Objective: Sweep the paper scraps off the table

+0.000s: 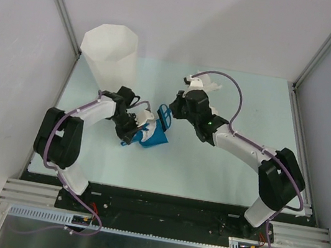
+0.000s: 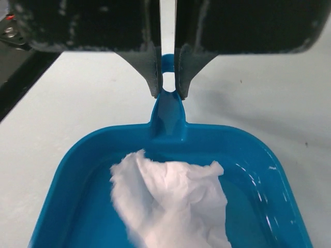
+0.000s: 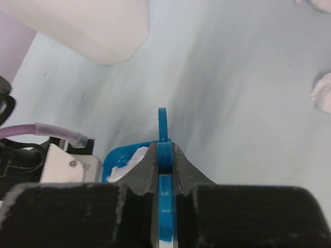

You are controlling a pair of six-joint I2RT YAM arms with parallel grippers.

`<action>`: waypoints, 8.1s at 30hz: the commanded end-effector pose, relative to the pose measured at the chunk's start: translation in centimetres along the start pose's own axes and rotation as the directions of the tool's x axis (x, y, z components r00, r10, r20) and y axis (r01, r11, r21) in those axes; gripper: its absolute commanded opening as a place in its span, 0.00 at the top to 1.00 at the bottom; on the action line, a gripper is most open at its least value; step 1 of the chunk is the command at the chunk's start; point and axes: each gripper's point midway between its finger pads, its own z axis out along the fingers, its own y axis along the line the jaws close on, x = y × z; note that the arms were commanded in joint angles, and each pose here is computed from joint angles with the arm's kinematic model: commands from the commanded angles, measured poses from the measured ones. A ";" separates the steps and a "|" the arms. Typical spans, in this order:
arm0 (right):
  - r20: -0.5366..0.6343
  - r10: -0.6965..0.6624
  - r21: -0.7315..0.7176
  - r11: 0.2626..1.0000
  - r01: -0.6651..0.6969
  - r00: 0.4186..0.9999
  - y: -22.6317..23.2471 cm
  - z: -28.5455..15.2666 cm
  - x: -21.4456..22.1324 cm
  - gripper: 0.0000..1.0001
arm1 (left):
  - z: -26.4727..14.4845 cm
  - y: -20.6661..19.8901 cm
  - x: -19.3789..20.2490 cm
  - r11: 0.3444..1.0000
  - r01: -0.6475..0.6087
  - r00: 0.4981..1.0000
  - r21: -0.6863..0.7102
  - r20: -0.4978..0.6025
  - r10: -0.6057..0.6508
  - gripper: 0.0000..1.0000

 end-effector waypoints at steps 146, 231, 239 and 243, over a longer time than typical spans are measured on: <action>-0.056 0.013 0.261 0.965 0.002 0.998 -4.3 -6.1 7.4 1.00 | 1.7 -5.5 1.9 0.979 -0.188 0.966 -0.075 -0.193 0.171 0.71; 0.233 -0.007 0.428 0.899 -0.096 0.972 -13.6 -20.5 -5.2 1.00 | -18.0 2.9 -12.0 0.891 0.182 0.895 -0.416 0.446 0.025 1.00; 0.186 0.020 0.412 0.906 -0.096 0.982 -14.0 -19.5 -3.3 1.00 | -27.2 6.5 -13.8 0.822 0.310 0.816 -0.477 0.578 0.028 1.00; 0.161 0.027 0.393 0.915 -0.089 0.987 -13.8 -18.7 -2.7 1.00 | -31.9 8.4 -14.1 0.754 0.388 0.784 -0.531 0.620 0.034 1.00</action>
